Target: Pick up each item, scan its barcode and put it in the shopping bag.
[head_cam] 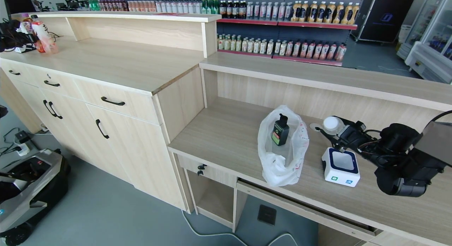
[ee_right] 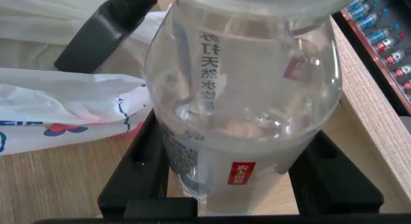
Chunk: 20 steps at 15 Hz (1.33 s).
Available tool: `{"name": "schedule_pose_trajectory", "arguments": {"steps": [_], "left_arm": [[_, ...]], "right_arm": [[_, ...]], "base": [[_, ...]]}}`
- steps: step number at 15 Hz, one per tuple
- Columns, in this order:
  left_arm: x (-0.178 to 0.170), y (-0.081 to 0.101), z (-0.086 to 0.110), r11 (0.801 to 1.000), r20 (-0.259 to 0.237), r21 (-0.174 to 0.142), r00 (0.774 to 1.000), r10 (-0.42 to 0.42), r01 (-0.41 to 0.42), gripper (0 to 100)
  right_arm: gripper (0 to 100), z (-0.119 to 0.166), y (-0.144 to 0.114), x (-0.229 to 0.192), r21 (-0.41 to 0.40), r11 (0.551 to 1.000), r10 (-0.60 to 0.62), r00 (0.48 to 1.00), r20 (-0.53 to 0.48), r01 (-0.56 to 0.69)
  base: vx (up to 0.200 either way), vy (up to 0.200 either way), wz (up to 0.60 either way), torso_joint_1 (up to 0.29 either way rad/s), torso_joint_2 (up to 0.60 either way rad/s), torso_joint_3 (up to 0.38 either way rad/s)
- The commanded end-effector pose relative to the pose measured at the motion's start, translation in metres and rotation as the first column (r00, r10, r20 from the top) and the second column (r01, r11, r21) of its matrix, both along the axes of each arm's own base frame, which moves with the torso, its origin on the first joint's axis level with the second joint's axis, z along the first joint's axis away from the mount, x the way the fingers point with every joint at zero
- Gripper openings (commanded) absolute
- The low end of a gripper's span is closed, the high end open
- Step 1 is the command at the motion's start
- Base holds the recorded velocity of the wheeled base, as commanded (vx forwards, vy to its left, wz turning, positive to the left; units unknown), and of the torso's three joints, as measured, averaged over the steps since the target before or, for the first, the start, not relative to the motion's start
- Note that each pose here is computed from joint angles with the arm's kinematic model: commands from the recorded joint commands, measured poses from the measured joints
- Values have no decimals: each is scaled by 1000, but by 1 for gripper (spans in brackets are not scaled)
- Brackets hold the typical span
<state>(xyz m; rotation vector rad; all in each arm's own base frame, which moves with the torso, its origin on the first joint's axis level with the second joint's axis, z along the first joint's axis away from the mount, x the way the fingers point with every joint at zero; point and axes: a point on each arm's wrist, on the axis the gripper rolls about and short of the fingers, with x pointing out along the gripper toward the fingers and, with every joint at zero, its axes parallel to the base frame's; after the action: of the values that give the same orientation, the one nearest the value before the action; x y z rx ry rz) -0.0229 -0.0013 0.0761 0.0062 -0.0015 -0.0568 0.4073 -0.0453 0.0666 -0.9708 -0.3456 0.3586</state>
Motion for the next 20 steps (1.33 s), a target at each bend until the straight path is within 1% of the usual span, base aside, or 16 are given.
{"name": "schedule_pose_trajectory", "arguments": {"steps": [1,6,10,17,20], "left_arm": [[0,0,0,1000,-1,1,1000,0,0,100],[0,0,0,1000,0,0,1000,0,0,100],[0,0,0,1000,0,1,1000,0,0,100],[0,0,0,1000,0,1,1000,0,0,100],[0,0,0,1000,-1,0,1000,0,0,100]], "right_arm": [[0,-9,-3,2,-3,1000,-5,1000,-17,4],[0,-14,-4,4,-20,999,27,999,-17,-27],[0,-19,-8,2,-26,1000,17,999,-28,-18],[0,-31,-7,4,-24,1000,18,998,-52,-19],[0,-31,-7,5,-23,1000,20,998,-54,-21]], "base": [[0,0,0,0,0,0],[0,0,0,0,0,0],[0,0,0,0,0,0],[0,0,0,0,0,0],[0,0,0,0,0,0]]}}
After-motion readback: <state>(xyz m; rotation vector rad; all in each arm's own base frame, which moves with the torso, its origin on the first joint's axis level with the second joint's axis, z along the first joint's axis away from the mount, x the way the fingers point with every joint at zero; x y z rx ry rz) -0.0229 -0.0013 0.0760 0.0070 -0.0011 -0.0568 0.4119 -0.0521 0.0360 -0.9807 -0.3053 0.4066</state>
